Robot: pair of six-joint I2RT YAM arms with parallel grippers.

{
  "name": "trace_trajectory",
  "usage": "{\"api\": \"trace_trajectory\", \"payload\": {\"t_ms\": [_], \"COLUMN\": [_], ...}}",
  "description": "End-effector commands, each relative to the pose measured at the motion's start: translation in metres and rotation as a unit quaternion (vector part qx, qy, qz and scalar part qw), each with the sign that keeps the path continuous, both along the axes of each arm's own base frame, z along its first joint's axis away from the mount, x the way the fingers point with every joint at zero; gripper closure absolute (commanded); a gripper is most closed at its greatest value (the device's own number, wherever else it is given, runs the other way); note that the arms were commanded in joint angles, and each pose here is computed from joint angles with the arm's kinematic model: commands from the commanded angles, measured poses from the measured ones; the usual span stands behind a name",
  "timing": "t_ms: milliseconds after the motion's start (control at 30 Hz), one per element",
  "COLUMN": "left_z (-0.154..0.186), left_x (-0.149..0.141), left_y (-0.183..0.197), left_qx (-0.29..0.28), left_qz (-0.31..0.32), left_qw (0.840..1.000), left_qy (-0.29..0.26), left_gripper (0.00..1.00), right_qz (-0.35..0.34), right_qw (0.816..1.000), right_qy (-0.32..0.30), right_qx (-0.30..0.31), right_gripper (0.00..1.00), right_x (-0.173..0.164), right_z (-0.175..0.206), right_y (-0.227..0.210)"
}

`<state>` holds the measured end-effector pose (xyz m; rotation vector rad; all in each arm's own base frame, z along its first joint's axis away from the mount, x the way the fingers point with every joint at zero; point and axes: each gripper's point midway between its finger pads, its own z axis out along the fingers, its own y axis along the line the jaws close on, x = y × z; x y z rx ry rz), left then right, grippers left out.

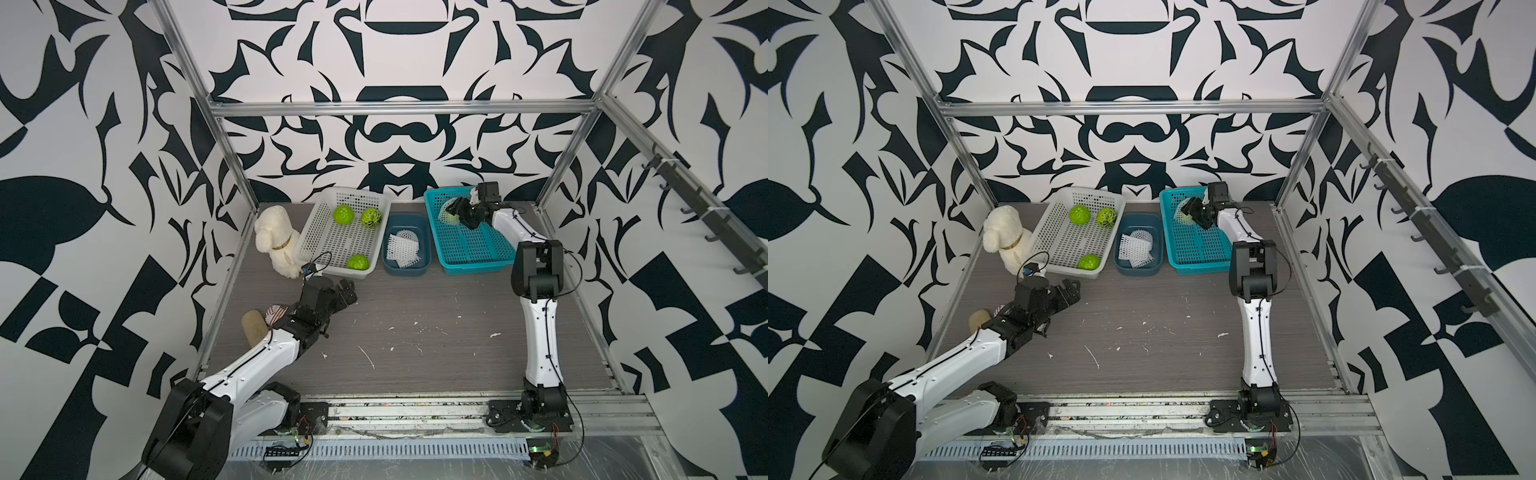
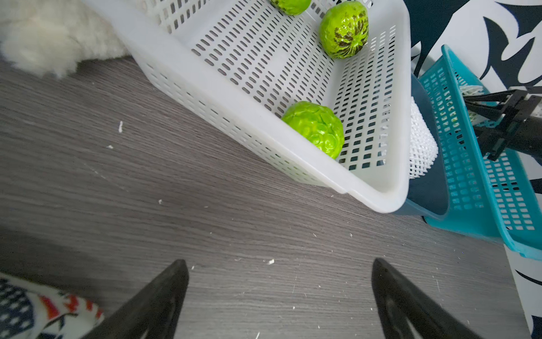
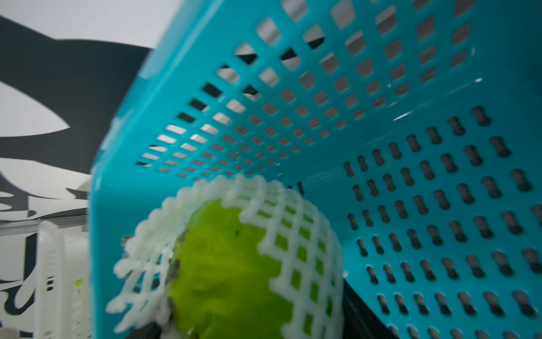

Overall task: Sleeve custard apples in foam nets
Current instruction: Place the custard apple in the basket.

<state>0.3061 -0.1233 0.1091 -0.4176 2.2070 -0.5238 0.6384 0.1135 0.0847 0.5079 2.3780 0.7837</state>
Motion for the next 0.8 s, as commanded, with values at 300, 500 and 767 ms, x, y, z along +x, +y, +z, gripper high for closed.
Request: {"api": "trace_trajectory", "payload": {"t_ms": [300, 500, 767], "left_z": [-0.001, -0.002, -0.002], "left_x": [0.006, 0.008, 0.008], "left_y": [-0.004, -0.006, -0.006], "left_qx": [-0.004, -0.008, -0.011], "left_qz": [-0.002, -0.005, -0.004], "left_qw": [1.0, 1.0, 1.0], "left_qy": [0.008, 0.01, 0.01], "left_gripper": [0.01, 0.01, 0.01], "right_qz": [-0.012, -0.011, -0.01], "right_qw": [0.998, 0.998, 0.998], "right_qy": [-0.032, -0.023, -0.024], "right_qx": [-0.055, -0.064, -0.062], "right_gripper": [0.5, 0.41, 0.14], "right_x": [0.017, 0.014, 0.013], "right_z": [0.019, 0.012, 0.016], "right_y": [0.007, 0.007, 0.008]}}
